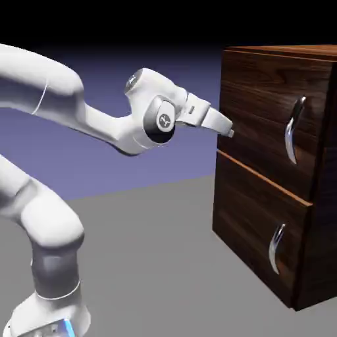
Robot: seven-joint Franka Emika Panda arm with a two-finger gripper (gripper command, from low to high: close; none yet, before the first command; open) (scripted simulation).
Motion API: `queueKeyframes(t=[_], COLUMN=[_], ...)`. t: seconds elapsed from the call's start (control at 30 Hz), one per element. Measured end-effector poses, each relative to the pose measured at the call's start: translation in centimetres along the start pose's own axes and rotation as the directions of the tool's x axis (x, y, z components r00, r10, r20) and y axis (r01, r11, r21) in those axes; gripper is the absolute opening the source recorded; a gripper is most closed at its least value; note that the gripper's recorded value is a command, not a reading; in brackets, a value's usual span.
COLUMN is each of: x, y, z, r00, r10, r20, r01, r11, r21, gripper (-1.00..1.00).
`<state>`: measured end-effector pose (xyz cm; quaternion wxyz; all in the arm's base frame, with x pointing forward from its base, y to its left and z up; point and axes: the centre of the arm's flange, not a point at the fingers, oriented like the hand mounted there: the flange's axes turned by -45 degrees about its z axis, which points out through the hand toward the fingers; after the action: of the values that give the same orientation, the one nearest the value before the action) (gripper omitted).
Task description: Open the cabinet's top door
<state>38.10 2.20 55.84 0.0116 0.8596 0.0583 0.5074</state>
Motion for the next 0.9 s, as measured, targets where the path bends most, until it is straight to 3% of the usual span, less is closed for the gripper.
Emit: queueKeyframes(t=[0.9], x=[1.6], y=[7.4], z=[-2.3], r00=[0.941], r10=[0.028], r20=[-0.339], r01=[-0.037], r11=[0.999], r21=[-0.021], gripper=[1.00])
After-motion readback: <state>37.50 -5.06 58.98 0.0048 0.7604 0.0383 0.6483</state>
